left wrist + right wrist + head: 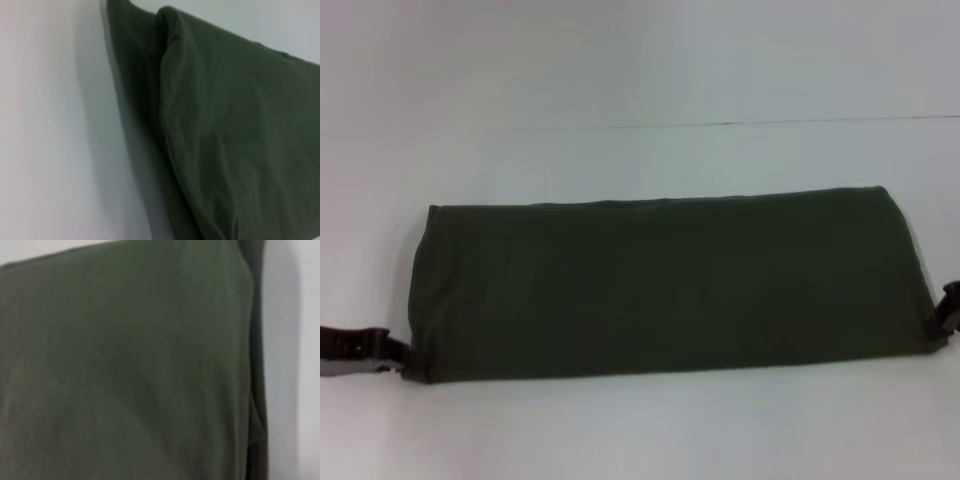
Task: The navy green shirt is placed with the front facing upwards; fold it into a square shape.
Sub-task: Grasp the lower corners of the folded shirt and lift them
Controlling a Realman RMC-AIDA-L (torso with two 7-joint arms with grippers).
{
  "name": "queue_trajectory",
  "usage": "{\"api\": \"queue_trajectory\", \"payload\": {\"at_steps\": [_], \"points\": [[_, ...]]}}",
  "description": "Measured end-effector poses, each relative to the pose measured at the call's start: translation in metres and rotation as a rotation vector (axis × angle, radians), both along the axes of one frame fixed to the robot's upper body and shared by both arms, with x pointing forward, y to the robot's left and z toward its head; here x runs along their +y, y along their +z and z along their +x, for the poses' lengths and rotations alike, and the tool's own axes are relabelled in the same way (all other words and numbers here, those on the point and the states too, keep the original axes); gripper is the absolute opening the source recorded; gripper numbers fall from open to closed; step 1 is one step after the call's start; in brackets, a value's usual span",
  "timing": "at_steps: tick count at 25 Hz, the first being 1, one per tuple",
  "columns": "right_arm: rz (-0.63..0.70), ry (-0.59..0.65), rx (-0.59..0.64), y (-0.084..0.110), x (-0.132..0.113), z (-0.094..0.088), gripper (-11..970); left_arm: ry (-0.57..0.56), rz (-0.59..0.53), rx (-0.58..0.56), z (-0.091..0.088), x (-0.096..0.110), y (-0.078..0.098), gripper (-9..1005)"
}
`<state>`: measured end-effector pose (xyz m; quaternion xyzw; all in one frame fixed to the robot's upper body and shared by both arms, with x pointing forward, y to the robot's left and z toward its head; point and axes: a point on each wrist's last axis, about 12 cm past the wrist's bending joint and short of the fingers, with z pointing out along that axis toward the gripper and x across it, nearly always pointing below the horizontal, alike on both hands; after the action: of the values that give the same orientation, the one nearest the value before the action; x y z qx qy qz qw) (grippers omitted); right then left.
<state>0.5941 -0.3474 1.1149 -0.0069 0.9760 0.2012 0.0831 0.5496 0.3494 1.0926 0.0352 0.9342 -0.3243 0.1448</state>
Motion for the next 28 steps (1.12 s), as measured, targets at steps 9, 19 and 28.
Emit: {"api": "queue_trajectory", "payload": {"at_steps": [9,19,28], "points": [[-0.032,0.124,0.136,-0.002,-0.003,-0.021,27,-0.097,0.001,0.105,-0.017,0.004,0.007,45],[-0.014,0.274,0.245,-0.006,-0.004,-0.043,44,-0.266,-0.047,0.241,-0.041,0.002,0.015,42],[-0.010,0.292,0.250,-0.005,-0.002,-0.045,60,-0.269,-0.048,0.241,-0.041,0.002,0.016,39]]}}
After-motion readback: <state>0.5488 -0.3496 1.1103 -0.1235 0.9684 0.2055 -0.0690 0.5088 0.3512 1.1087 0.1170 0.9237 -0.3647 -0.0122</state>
